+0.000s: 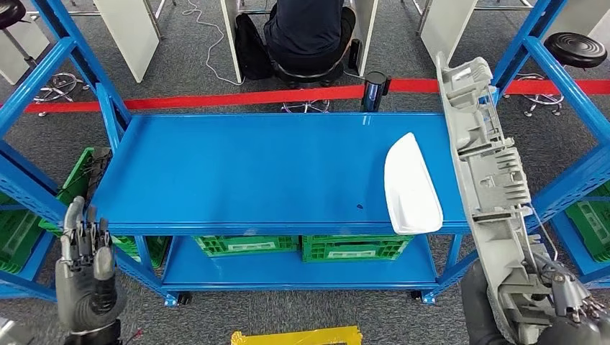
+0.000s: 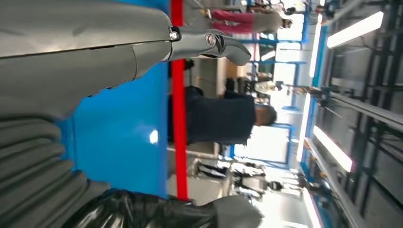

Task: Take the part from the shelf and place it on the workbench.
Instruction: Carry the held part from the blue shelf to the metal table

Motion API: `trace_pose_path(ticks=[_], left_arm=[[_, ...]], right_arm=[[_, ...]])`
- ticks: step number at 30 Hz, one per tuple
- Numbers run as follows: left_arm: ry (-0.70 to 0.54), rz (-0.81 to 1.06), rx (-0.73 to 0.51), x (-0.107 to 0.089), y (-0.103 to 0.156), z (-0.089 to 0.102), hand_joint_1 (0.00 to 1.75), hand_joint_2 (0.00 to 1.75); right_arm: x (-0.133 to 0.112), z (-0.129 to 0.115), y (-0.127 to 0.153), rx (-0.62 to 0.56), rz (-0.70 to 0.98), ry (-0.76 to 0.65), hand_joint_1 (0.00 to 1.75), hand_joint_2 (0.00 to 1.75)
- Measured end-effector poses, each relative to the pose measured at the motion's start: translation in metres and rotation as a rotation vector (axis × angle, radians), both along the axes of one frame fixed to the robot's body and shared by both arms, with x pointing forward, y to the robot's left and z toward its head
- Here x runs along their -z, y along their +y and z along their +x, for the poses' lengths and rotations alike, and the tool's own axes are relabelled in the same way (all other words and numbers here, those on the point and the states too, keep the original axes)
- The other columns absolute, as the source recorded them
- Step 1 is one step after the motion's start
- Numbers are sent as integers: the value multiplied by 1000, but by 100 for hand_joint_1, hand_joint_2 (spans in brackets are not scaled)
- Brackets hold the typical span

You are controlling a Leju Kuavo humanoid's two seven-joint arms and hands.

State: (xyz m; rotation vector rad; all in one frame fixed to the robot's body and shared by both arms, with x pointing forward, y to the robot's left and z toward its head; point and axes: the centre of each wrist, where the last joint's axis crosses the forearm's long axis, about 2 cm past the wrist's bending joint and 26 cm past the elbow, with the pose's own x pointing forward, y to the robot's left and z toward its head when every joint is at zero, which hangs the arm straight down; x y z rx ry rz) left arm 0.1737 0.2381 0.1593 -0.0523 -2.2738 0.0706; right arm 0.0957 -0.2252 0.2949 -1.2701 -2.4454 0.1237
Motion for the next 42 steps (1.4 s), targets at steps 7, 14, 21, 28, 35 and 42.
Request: trace_pose_path(ticks=[7,14,21,28,35,42], left_arm=[[-58,-7,47,-12,-1,-3,0,0],[-79,-7,65,-15,-2,-4,0,0],[-114,32,87,-19,-4,-7,0,0],[-125,39,108,-22,-7,-9,0,0],[-124,33,124,-22,-9,-10,0,0],[-131,30,139,-22,-9,-11,0,0]], right_arm=[[3,0,-2,12,18,37,175,175],[4,0,-2,15,28,54,175,175],[6,1,-4,0,57,99,175,175],[6,1,-5,-9,54,105,175,175],[6,1,-6,-14,50,107,175,175],[6,2,-7,-20,51,109,175,175]])
